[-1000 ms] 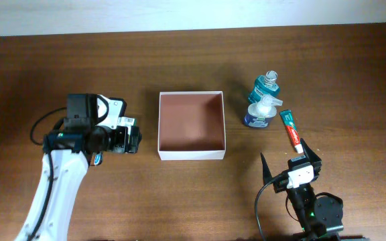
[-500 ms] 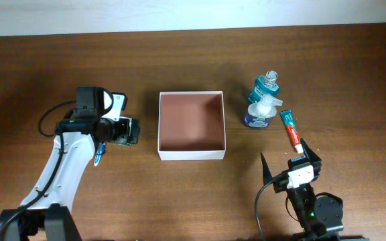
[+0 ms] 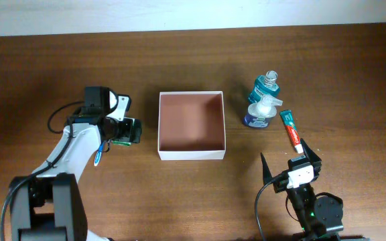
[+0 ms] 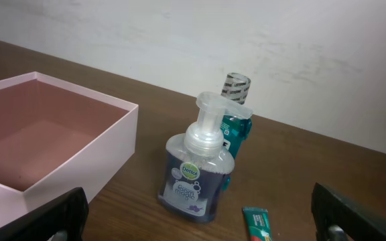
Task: Pack container
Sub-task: 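Move left gripper to the green soap bar and grasp it, then carry the soap bar with left gripper over the pink box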
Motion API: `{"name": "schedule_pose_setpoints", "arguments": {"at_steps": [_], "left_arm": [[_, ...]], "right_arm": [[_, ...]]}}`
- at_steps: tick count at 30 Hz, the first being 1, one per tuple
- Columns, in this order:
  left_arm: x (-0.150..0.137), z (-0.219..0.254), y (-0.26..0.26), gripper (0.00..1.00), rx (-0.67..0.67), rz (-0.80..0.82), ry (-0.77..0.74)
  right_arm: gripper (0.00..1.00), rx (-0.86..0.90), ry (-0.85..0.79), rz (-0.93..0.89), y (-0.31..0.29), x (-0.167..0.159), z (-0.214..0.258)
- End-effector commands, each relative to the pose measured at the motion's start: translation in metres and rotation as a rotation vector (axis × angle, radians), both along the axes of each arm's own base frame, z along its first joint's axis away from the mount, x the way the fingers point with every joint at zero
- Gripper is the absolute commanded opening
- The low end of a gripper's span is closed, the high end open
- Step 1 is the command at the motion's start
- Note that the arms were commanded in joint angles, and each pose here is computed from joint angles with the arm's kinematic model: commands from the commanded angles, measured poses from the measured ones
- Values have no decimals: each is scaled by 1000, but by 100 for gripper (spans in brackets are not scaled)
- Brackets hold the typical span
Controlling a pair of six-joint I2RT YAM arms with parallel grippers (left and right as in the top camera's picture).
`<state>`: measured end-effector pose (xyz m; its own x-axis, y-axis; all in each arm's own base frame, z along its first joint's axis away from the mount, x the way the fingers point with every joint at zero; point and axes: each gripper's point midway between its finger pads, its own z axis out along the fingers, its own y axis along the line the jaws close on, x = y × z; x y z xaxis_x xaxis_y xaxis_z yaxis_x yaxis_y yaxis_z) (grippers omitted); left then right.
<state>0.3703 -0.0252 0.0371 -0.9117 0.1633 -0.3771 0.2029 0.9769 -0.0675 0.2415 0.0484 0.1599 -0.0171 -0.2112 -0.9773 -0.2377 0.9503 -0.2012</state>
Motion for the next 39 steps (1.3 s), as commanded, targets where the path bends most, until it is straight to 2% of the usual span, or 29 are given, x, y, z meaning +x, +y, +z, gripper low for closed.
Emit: {"name": "schedule_pose_setpoints", "arguments": {"at_steps": [1, 10, 13, 14, 18, 22, 26, 30, 34, 39], "left_arm": [[5, -5, 0, 98, 13, -19, 3], [9, -35, 0, 97, 14, -20, 43], [9, -36, 0, 93, 14, -20, 46], [9, -36, 0, 90, 14, -20, 46], [8, -36, 0, 67, 14, -20, 48], [8, -36, 0, 60, 14, -20, 50], [8, -36, 0, 44, 12, -20, 50], [8, -36, -1, 41, 10, -21, 49], [10, -33, -1, 33, 5, -6, 42], [21, -9, -1, 32, -13, 39, -6]], "right_arm": [[98, 1, 0, -4, -1, 0, -1], [98, 1, -1, -4, -1, 0, -1], [98, 1, 0, -4, -1, 0, -1], [98, 1, -1, -4, -1, 0, -1], [98, 1, -1, -4, -1, 0, -1], [98, 1, -1, -4, -1, 0, -1], [98, 1, 0, -4, -1, 0, -1], [99, 1, 0, -4, -1, 0, -1], [98, 1, -1, -4, -1, 0, -1], [98, 1, -1, -4, -1, 0, -1]]}}
